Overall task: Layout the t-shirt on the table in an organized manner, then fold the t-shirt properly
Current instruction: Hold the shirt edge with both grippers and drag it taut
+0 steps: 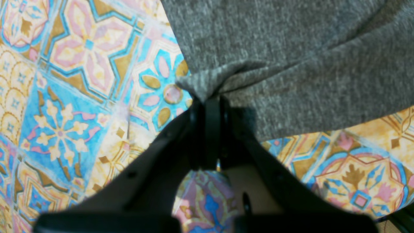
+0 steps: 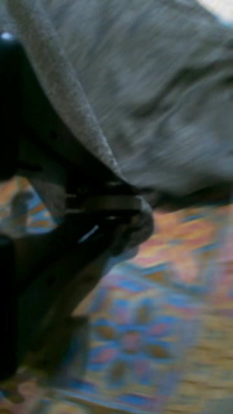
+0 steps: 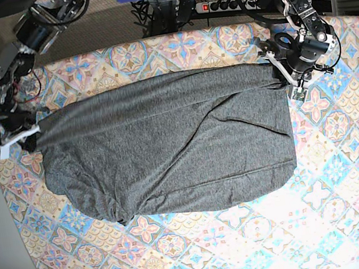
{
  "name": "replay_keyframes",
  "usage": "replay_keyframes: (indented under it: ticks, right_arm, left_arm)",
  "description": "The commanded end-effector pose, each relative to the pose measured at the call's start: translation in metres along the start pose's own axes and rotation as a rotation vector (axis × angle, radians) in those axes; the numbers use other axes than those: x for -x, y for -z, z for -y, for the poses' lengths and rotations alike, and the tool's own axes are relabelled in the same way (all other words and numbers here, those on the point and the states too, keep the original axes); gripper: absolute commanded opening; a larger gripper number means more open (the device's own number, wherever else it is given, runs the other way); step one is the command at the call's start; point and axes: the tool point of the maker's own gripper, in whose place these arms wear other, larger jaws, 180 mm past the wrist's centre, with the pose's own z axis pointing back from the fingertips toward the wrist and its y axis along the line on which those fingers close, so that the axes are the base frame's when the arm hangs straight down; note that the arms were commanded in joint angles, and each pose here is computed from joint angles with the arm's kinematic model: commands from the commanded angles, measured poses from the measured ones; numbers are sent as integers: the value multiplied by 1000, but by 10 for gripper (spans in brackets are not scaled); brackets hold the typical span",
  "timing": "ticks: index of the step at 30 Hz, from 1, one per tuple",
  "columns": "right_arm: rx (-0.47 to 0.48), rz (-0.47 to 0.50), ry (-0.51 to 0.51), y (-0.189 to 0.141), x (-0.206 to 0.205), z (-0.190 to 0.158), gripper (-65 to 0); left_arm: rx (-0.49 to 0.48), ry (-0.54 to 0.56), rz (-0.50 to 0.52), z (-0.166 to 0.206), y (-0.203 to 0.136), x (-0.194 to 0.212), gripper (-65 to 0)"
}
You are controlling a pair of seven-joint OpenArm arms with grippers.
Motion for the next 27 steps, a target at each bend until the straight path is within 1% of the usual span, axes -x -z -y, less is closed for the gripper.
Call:
replay_keyframes:
  ticks: [1,5,7,10,13,18,21,27]
  right_arm:
    - [3,42,-18,-4,-15,2,-650]
    - [14,38,-30,-4,-16,6,-650]
    - [37,11,-50,-4,-11,12,-650]
    - [55,-32,-51,0,3,17,-650]
    - [50,-9,-34,4,6,18,-650]
    - [48,-3,-29,7,6,19,-650]
    - [40,25,-28,11,-7,14,-650]
    - [21,47,-37,17,-21,5,-650]
  left_arm:
    - [-12,1,43,-5,-3,-11,-650]
    - [-20,4,48,-7,-3,-15,-650]
    - [-20,3,50,-8,-2,-17,-650]
    - [-22,3,56,-8,-2,-19,-650]
    - [-32,6,68,-14,-1,-28,-650]
    - [-6,-18,45,-12,10,-22,-650]
    - [-2,-22,43,-11,12,-21,-650]
    - [-14,-34,48,-17,11,-21,-650]
